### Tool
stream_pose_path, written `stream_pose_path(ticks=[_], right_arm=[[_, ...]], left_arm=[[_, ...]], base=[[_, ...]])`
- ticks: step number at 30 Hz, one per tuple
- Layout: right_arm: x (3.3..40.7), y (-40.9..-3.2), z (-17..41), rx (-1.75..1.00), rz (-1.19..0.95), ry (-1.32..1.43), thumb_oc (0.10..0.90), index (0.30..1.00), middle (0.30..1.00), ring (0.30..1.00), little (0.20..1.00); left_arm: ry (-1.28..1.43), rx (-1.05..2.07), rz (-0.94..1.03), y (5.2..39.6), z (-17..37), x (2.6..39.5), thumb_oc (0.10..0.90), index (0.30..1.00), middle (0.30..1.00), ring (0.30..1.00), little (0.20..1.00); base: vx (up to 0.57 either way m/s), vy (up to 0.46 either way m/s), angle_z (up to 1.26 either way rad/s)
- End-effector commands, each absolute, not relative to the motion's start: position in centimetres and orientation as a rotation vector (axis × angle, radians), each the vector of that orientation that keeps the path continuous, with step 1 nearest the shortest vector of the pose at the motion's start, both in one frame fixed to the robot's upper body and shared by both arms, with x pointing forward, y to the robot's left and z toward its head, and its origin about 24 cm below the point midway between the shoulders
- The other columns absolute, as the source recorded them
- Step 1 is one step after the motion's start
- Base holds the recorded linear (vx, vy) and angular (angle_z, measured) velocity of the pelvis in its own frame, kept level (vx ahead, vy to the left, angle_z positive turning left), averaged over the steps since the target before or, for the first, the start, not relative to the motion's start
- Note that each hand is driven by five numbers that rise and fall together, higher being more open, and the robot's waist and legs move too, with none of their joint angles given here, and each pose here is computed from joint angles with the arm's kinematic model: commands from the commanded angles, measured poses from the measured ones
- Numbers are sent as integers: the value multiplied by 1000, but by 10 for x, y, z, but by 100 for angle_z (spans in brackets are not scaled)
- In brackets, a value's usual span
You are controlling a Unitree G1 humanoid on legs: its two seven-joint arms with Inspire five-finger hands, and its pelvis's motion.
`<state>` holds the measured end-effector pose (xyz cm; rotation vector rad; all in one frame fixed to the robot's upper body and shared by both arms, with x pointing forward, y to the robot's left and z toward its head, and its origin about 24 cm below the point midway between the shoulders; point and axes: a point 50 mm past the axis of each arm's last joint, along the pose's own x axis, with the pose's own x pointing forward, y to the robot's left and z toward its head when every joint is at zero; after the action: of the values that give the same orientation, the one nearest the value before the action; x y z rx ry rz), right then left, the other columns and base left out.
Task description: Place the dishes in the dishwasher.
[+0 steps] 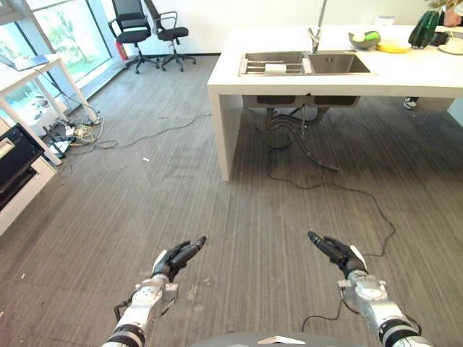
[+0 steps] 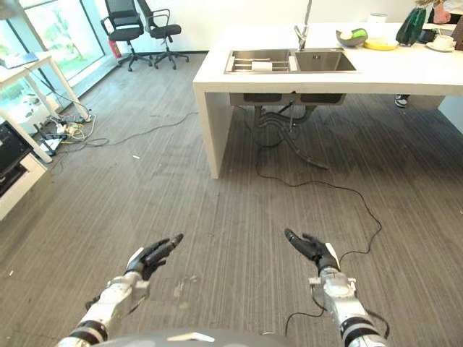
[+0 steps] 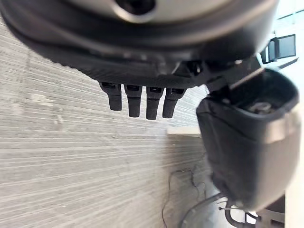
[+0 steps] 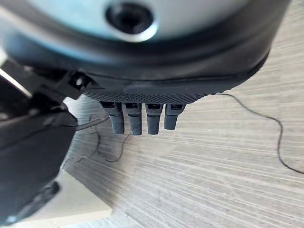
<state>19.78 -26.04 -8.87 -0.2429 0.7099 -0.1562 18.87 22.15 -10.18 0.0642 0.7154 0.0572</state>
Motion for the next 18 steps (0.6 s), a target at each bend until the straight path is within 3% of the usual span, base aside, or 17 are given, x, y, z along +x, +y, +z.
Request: stream_pose_path(ticks=[1, 12, 18], right_arm=[[210, -263, -76, -351, -114, 646, 800, 900, 900, 900, 900], [201, -256, -77, -333, -175, 588, 800, 900, 900, 900, 900], [194, -255, -87, -336, -182, 632, 800, 900, 900, 900, 900]], left_arm=[[610, 100, 85, 236, -84, 206, 800, 900, 900, 900, 900], [519, 302, 158, 245, -71, 206, 800, 900, 900, 900, 900], [614, 376, 165, 248, -88, 194, 800, 900, 900, 900, 900]], base=[[0, 0, 0], [-2, -1, 3], [-4, 2, -1]])
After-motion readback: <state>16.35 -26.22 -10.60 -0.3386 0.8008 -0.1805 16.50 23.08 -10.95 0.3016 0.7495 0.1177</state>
